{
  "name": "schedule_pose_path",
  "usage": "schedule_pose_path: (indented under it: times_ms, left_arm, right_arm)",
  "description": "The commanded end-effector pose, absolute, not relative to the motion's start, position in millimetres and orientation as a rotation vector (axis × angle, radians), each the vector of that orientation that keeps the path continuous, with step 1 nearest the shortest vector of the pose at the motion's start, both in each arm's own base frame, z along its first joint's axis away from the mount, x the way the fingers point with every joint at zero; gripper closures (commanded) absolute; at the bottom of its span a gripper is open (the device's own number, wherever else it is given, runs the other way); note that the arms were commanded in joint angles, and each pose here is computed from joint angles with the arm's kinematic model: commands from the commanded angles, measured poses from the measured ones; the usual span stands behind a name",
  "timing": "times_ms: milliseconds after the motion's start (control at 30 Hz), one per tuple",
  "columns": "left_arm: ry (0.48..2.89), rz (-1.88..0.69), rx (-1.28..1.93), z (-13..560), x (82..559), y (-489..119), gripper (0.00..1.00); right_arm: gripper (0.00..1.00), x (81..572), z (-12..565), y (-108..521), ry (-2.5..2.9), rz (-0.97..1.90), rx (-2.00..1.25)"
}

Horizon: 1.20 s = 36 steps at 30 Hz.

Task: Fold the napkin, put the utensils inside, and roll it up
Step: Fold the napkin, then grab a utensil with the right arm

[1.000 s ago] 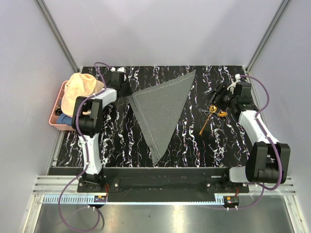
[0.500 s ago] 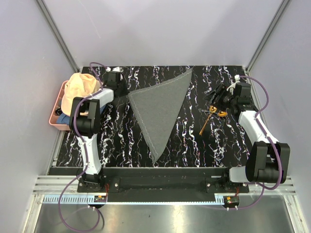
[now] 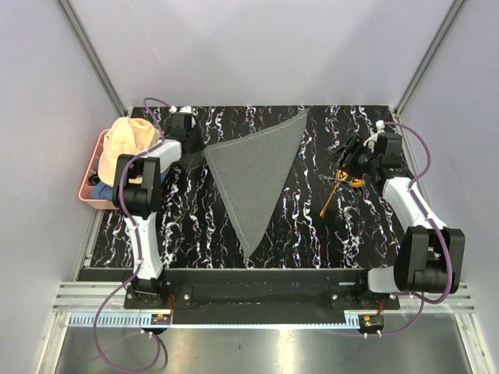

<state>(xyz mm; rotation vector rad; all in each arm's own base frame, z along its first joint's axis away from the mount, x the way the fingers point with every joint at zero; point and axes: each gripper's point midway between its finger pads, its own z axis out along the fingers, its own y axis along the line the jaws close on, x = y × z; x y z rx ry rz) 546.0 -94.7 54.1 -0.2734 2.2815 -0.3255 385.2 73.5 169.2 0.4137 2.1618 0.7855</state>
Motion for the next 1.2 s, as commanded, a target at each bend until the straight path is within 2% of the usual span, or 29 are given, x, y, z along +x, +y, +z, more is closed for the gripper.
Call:
schedule_pose_path:
  times_ms: [0, 33, 67, 133, 167, 300, 400, 600, 700, 900, 1100, 1167]
  left_arm:
    - [2.233, -0.329, -0.242, 68.9, 563.4, -92.3, 0.9]
    - [2.232, -0.331, -0.242, 70.1, 563.4, -93.2, 0.85]
    - [2.238, -0.327, -0.242, 69.3, 562.0, -92.8, 0.68]
    - [2.23, -0.333, -0.251, 76.1, 561.2, -93.0, 0.5]
    - [2.236, -0.342, -0.256, 77.0, 558.4, -94.0, 0.35]
    - [2.181, -0.39, -0.266, 120.9, 550.9, -102.3, 0.1]
    - [2.127, -0.397, -0.232, 164.2, 540.7, -109.2, 0.01]
    - [2.099, -0.406, -0.177, 231.4, 490.4, -109.5, 0.01]
    - [2.139, -0.378, -0.162, 240.3, 461.2, -102.7, 0.01]
    - [2.257, -0.436, 0.0, 231.2, 410.1, -111.1, 0.01]
    - [2.256, -0.374, -0.016, 225.1, 404.1, -100.9, 0.01]
    - [2.265, -0.398, -0.021, 222.4, 402.4, -104.0, 0.01]
  right_arm:
    - [0.32, 383.2, 162.5, 71.2, 2.183, 0.765, 0.405]
    - [0.32, 383.3, 160.4, 67.7, 2.187, 0.737, 0.41]
    - [0.32, 382.1, 158.6, 65.8, 2.193, 0.721, 0.416]
    - [0.32, 378.5, 151.7, 59.0, 2.219, 0.667, 0.441]
    - [0.32, 377.2, 149.4, 56.1, 2.228, 0.645, 0.453]
    - [0.31, 367.7, 127.2, 34.9, 2.302, 0.483, 0.555]
    - [0.3, 368.0, 113.4, 25.9, 2.339, 0.421, 0.595]
    - [0.34, 371.7, 76.1, 31.2, 2.454, 0.458, 0.68]
    - [0.37, 369.0, 55.4, 23.6, 2.508, 0.388, 0.71]
    - [0.42, 382.3, 53.9, 7.1, 2.52, 0.265, 0.74]
    - [0.43, 403.3, 40.6, 3.2, 2.516, 0.247, 0.85]
    - [0.41, 406.1, 30.3, 5.5, 2.532, 0.26, 0.888]
